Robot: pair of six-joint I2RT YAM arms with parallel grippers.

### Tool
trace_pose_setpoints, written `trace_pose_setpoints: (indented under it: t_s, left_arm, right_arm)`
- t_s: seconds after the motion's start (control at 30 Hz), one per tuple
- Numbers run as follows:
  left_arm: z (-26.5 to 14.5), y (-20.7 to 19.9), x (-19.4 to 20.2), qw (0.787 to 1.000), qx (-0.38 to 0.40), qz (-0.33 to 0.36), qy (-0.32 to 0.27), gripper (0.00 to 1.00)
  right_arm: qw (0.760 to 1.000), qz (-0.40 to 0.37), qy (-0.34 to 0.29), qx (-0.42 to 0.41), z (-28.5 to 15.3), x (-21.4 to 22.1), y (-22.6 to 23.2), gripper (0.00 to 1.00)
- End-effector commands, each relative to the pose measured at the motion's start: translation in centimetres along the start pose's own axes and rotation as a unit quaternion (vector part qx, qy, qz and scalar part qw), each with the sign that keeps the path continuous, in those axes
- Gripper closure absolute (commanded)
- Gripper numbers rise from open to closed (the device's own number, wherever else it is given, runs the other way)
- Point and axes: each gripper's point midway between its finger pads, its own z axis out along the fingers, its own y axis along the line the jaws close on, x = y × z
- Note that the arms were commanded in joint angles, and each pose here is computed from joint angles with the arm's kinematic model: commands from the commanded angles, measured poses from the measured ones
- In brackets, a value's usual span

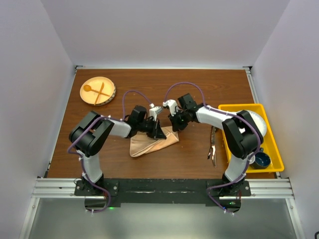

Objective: Fold the napkin into a case and place the utensils inside
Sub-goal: Stuff the top corner of the smaller-rectangle-folded napkin into the folded napkin.

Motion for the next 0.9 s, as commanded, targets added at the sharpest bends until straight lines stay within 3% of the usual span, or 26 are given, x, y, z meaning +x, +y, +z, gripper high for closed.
trace_pose_setpoints:
  t_s: [0.0,0.37,0.87]
  left_arm:
    - [-0.1,0.5,0.7,0.999,-0.007,-0.036,0.026,1.00]
    - [0.4,1.8,1.4,0.997,-0.018,-0.063,0.041,1.00]
    - [0.6,2.3,1.5,0.996,-0.019,-0.070,0.046,1.00]
  right_arm:
    - [1.000,-0.004,0.003,0.030,-0.2,-0.9,-1.3,0.94]
    - [0.997,-0.035,-0.067,0.026,-2.7,-4.4,0.6,0.85]
    - [0.994,-0.078,-0.023,0.068,-1.3,-3.5,1.1,0.71]
